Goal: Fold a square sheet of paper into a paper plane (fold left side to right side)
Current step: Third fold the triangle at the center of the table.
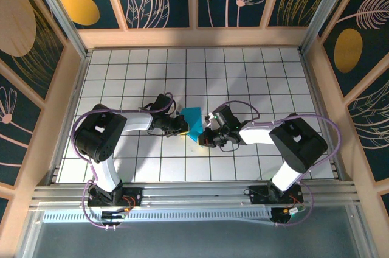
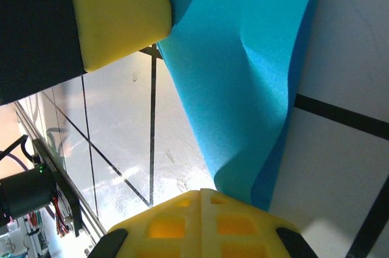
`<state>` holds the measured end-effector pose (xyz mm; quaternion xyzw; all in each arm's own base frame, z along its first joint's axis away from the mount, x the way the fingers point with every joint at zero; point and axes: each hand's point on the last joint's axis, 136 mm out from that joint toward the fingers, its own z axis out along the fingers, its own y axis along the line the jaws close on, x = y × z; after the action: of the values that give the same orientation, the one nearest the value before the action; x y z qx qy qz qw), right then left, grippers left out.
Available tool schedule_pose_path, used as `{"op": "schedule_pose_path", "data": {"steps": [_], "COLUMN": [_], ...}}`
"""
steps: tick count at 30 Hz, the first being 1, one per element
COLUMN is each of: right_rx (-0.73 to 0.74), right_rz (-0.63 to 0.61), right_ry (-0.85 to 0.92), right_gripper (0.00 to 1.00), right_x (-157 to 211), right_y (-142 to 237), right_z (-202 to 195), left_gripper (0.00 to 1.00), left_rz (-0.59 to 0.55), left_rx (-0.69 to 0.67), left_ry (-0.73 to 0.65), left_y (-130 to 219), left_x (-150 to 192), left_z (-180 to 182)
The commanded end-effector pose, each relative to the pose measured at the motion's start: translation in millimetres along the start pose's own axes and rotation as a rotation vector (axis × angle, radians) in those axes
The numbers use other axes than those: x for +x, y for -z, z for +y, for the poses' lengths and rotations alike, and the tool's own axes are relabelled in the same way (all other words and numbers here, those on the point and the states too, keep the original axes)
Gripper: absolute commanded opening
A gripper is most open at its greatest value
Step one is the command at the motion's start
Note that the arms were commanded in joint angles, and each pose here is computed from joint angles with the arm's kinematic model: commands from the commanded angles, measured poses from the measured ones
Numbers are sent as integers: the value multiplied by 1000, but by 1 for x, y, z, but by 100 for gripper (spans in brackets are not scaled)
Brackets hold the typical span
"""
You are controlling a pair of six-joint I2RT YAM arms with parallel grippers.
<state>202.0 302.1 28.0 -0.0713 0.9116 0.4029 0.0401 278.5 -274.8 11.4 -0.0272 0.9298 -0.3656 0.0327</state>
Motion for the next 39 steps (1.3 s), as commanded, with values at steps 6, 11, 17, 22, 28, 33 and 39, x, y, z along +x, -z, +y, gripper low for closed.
{"op": "schedule_pose_path", "data": {"steps": [6, 11, 17, 22, 28, 33, 39], "right_rx": [1, 11, 37, 70, 107, 136, 165], "right_rz": [31, 38, 64, 86, 96, 102, 105], "right_ry": [-25, -39, -82, -126, -150, -153, -156], "right_gripper": [0, 0, 0, 0, 0, 0, 0], "right_x": [8, 10, 17, 24, 28, 30, 29], "right_y": [-7, -8, -10, -11, -9, -9, -9], "right_z": [-6, -10, -19, -31, -43, -49, -53], "left_gripper": [6, 6, 8, 13, 18, 15, 11], "left_rz": [27, 27, 14, -26, -106, -101, -35], "left_rx": [-113, -114, -90, -38, 52, 100, 154], "left_ry": [35, 36, 28, -4, -80, -107, -110], "left_y": [-4, -4, -1, 9, 34, 43, 30], "left_x": [12, 13, 10, -2, -16, -5, 22], "left_z": [30, 31, 23, 1, -38, -47, -52]}}
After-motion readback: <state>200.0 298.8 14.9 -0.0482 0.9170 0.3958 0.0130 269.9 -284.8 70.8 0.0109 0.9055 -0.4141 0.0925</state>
